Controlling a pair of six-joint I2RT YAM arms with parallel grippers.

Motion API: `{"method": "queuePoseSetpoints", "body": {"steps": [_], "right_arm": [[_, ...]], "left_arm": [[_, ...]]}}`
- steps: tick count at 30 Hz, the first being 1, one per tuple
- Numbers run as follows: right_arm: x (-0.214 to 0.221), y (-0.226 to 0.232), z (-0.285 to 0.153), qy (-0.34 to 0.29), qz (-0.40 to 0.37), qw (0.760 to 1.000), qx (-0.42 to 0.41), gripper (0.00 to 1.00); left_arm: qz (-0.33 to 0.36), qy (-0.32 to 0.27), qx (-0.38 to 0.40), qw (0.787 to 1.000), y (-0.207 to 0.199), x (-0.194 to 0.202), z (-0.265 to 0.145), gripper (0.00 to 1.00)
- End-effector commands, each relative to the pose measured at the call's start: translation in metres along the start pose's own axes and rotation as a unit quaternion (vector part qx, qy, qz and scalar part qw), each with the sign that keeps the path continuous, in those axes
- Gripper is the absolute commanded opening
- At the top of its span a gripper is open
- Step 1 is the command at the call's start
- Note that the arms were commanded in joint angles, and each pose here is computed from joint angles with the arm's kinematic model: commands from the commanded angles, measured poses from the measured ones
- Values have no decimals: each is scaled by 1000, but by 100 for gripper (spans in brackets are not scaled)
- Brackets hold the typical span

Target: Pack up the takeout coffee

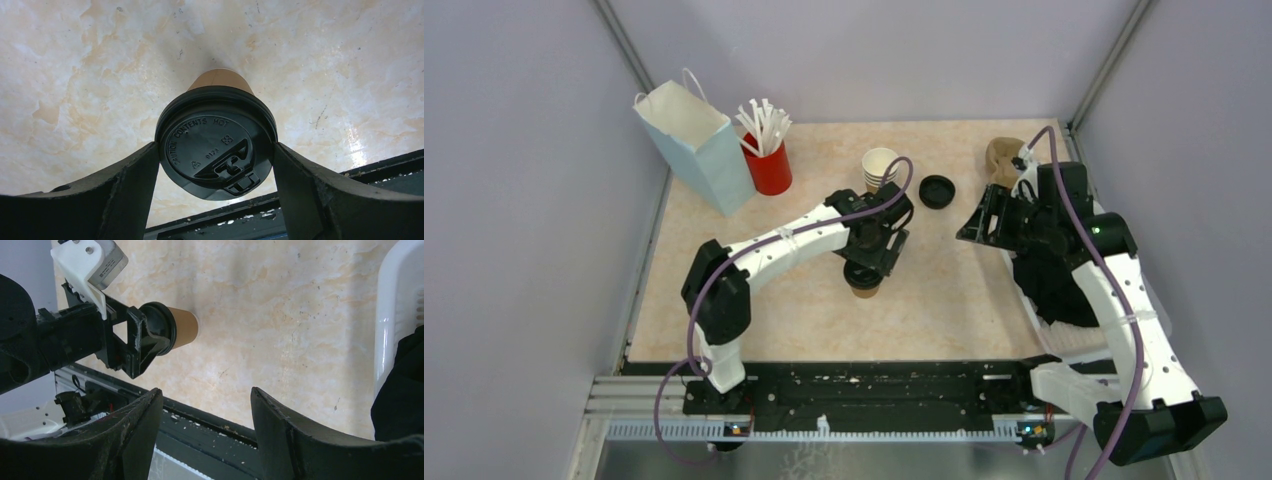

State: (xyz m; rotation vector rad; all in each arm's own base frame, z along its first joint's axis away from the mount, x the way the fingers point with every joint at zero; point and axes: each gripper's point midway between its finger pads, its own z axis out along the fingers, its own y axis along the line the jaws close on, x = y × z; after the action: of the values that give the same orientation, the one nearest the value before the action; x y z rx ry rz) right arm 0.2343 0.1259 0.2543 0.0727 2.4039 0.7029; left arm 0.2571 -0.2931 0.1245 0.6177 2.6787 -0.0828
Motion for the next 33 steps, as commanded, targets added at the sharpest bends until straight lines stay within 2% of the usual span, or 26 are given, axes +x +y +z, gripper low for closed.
{"method": "queuePoseSetpoints", "body": {"steps": [1,7,10,14,17,21,24,26,29,31,33], "right_arm": [[-6,9,-4,-19,-7,1000,-20,65],[0,7,0,-10,-3,1000,-21,65],[4,6,4,-1,-1,1000,-26,66],[19,7,19,40,0,998,-52,67],[28,21,36,70,21,991,-113,67],[37,55,65,98,43,972,-211,66],[49,69,92,127,56,960,-244,65],[53,72,106,135,84,950,-267,58],[61,67,125,152,113,943,-272,46],[66,62,135,160,118,943,-265,39],[70,58,143,168,120,943,-260,34]], "left_arm": [[5,-12,0,1000,-3,-6,1,87],[7,-17,7,1000,-2,-7,-7,98],[5,-30,15,999,-4,-15,-20,98],[-16,-43,34,998,-4,-23,-58,98],[-55,-71,78,993,2,-30,-89,98],[-144,-84,189,968,27,-19,-98,97],[-216,-114,266,932,48,-11,-99,94],[-248,-121,293,915,59,-3,-97,92],[-296,-86,307,900,68,15,-74,85],[-310,-78,335,886,67,17,-65,80],[-317,-67,343,882,65,20,-53,73]]}}
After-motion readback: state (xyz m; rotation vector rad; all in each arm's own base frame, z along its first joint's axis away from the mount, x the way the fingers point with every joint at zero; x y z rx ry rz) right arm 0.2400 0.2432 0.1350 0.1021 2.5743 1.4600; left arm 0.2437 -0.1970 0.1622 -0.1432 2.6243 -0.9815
